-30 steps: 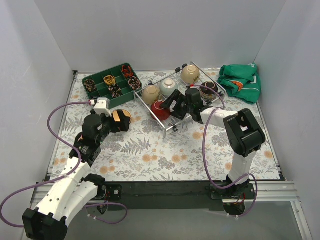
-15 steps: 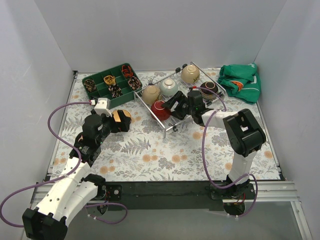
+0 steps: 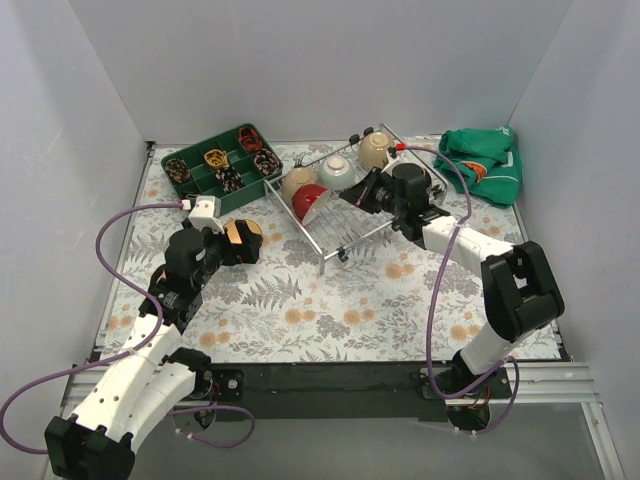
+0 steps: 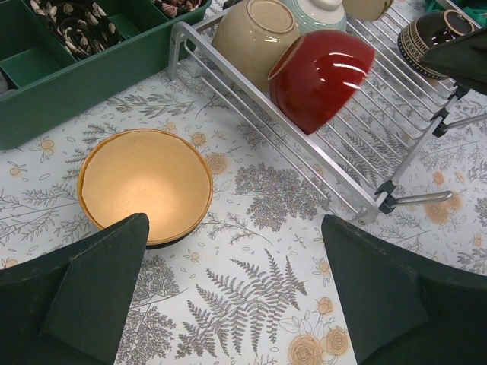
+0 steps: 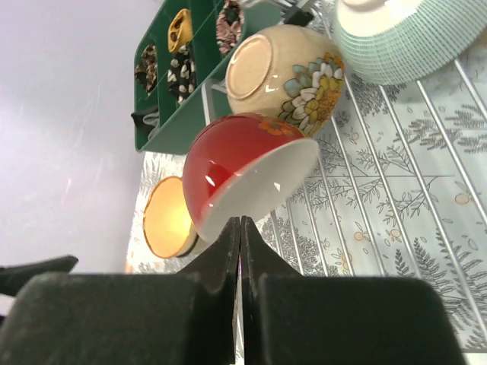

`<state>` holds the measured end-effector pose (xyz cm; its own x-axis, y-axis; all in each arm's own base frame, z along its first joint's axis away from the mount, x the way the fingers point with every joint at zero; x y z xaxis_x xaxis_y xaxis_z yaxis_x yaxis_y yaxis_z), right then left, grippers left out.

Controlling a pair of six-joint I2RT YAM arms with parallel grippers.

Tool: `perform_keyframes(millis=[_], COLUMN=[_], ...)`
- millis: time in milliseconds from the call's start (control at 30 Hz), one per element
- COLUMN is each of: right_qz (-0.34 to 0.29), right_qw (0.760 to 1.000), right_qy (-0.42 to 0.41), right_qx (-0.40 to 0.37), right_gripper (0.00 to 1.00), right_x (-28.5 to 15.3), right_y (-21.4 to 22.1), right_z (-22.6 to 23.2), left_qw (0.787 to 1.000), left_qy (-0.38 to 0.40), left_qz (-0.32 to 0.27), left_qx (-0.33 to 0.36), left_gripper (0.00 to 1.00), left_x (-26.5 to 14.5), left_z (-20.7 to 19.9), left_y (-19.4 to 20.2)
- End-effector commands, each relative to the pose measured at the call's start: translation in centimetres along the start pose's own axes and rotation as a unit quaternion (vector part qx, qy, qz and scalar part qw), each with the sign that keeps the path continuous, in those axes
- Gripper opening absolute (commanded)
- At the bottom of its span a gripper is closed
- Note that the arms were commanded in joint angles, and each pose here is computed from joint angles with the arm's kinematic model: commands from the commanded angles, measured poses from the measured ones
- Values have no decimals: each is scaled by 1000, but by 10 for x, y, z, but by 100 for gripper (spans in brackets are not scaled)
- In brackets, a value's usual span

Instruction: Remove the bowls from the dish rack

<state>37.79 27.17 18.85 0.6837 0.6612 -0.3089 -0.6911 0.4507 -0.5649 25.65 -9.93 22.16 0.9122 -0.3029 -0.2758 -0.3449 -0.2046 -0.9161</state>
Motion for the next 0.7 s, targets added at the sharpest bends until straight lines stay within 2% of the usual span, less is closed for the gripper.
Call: perform_keyframes(millis=[0, 167, 267, 300, 567, 600, 667], right_qz=[18, 34, 44, 45, 51, 50, 48], right_qw=[995, 992, 992, 992, 990, 990, 990], right_qy=[30, 27, 25, 25, 26, 27, 33], right_qx=[-93, -117, -116, -115, -127, -128, -129], right_gripper=[1, 1, 6, 13, 41, 49, 54], right_x=[-8, -9, -7, -6, -1, -1, 1], right_y=[5, 7, 11, 11, 12, 10, 8], right_z=[-6, -5, -8, -8, -12, -11, -11], left_qw=[1000, 1000, 1000, 1000, 1000, 1000, 1000], left_qy=[5, 2, 2, 3, 7, 8, 8], left_qz=[-4, -5, -4, -4, 1, 1, 3], left_qx=[7, 7, 7, 7, 7, 8, 7], left_gripper=[98, 98, 98, 98, 98, 98, 98], left_x=[0, 0, 0, 0, 2, 2, 2], left_z=[-1, 0, 0, 0, -1, -1, -1], left_y=[0, 0, 1, 0, 3, 3, 4])
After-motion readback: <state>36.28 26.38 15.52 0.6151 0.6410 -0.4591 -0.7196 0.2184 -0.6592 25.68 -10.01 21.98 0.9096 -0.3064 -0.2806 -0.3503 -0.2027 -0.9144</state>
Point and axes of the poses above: each gripper's point midway between its finger pads, its own x axis out along the fingers, its own z axis along the line the jaws close on, y = z × x, the point moved 3 cm from there along -x, back along the fingers, and after that the axes turned 2 degrees about -x, right-handed, at the moved point
